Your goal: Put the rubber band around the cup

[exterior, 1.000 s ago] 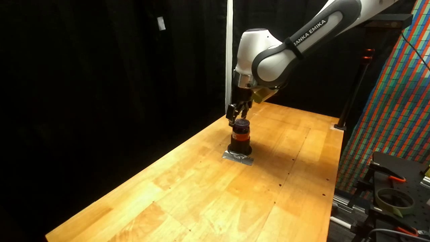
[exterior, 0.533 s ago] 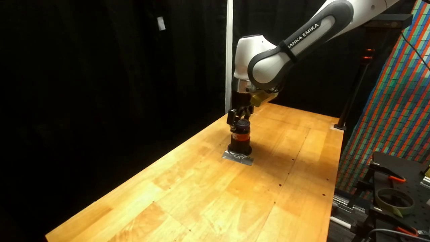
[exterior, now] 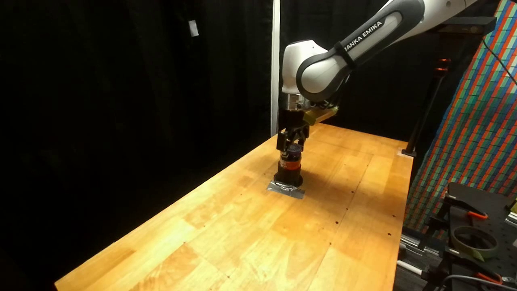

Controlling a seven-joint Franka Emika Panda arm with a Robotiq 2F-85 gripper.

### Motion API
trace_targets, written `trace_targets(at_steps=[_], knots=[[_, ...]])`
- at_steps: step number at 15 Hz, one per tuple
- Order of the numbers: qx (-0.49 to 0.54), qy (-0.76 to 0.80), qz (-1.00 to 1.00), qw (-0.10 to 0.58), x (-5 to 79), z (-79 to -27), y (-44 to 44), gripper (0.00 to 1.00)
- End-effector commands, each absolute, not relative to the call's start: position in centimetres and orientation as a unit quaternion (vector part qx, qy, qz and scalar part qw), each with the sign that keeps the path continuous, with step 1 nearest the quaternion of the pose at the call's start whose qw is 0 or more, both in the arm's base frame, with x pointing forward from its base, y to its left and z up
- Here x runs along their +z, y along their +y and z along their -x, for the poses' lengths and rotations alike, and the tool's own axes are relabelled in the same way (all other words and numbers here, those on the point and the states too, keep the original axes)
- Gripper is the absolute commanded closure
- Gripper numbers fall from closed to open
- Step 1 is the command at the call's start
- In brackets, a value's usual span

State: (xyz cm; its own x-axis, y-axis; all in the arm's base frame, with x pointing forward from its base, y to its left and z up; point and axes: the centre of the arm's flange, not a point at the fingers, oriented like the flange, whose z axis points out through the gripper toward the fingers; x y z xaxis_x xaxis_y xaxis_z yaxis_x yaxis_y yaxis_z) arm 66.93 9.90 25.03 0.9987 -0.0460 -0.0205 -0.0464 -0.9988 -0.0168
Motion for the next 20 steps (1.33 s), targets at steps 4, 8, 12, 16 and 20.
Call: trace_targets(at_steps=[4,8,12,16,20], knots=[[0.023,0.027,0.999,0.033,26.8,-64.3,8.7,0.0],[0.044,0.019,0.998,0.039,27.1,-62.4,7.6,0.0],[0.048,0.015,0.998,0.033,25.6,-60.2,7.1,0.0],[-0.016,0.015,0.999,0.023,25.1,-58.1,7.6,0.34],[-0.138,-0.001,0.99,0.016,25.0,-55.3,7.6,0.65]])
